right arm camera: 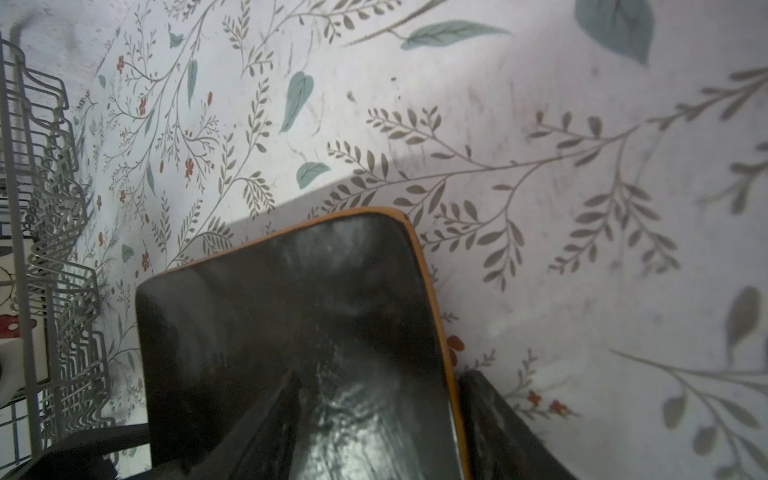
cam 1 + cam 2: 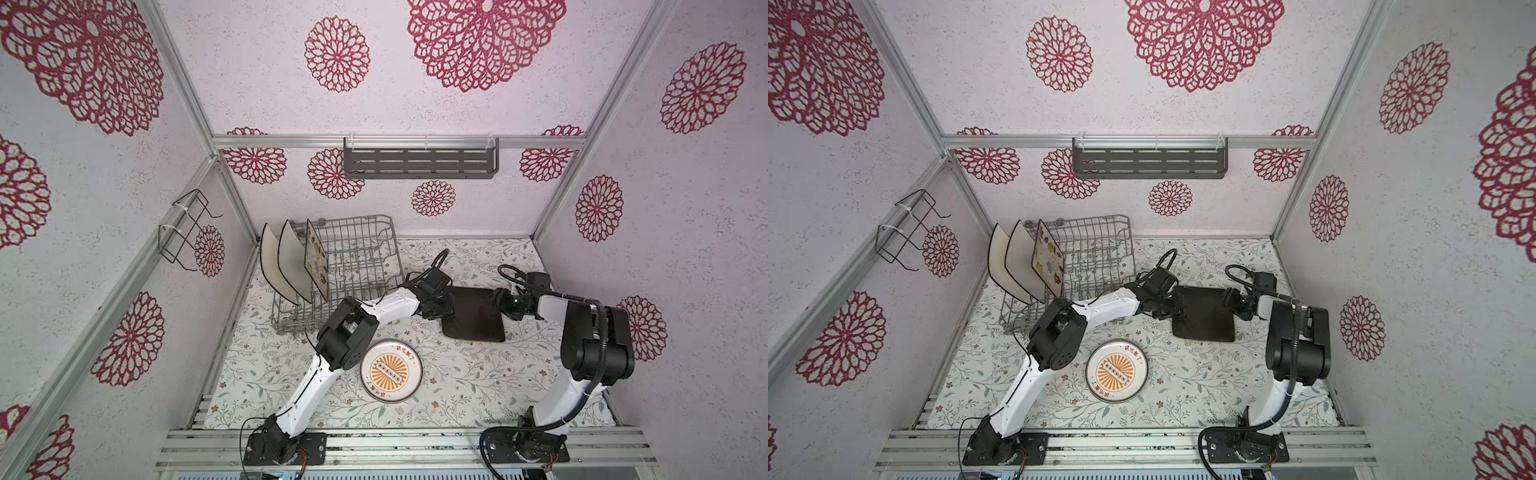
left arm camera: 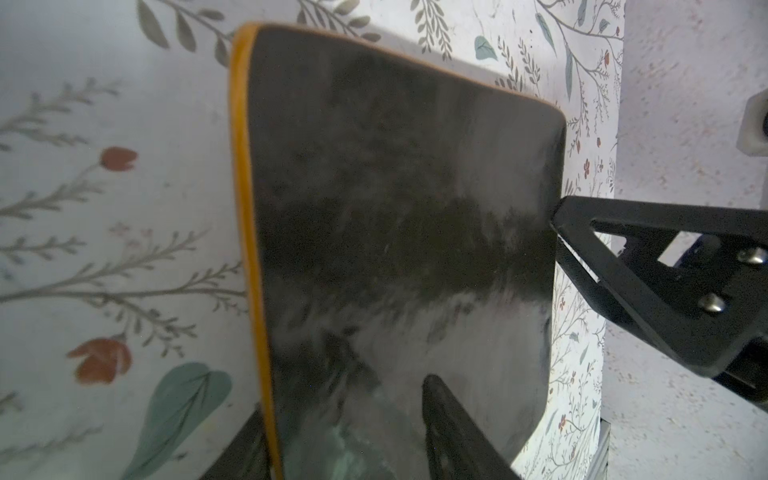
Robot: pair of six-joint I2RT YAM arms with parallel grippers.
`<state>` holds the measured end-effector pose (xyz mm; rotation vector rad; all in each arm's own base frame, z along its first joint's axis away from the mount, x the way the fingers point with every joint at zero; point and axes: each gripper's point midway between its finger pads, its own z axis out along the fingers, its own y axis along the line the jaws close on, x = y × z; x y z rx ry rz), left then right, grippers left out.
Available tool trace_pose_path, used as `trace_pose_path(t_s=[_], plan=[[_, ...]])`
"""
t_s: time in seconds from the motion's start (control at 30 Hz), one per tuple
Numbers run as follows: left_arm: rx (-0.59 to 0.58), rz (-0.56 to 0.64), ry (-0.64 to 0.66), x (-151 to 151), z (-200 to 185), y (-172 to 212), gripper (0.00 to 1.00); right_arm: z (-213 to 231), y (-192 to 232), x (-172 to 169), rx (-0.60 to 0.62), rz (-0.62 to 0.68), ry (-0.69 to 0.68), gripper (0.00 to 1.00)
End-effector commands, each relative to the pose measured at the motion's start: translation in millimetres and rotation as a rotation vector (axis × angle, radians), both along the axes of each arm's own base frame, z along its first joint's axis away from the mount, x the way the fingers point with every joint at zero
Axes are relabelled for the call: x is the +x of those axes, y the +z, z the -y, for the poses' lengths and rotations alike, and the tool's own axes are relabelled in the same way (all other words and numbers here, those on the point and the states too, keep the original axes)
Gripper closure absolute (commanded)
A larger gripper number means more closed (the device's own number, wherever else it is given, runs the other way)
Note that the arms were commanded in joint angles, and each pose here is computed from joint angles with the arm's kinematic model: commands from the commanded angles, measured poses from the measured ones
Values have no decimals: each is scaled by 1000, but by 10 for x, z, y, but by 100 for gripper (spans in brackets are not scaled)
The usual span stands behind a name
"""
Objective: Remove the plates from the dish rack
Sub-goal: 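Lower the black plate flat onto the table with both grippers, open left gripper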
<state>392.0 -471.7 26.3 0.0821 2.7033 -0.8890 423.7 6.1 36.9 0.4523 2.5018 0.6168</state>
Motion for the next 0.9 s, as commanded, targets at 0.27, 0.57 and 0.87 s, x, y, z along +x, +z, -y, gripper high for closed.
trace_pose_path(t_s=[0.27,0.57,0.87], plan=[[217,17,-6,-154,-312,-221,44,-45,-89,-46,-12,-46,25,35],[257,38,-7,-179,-394,-194,42,-45,-90,-54,-18,-49,25,36],[233,86,-10,-214,-385,168,42,-52,-33,-29,-21,-35,27,36]])
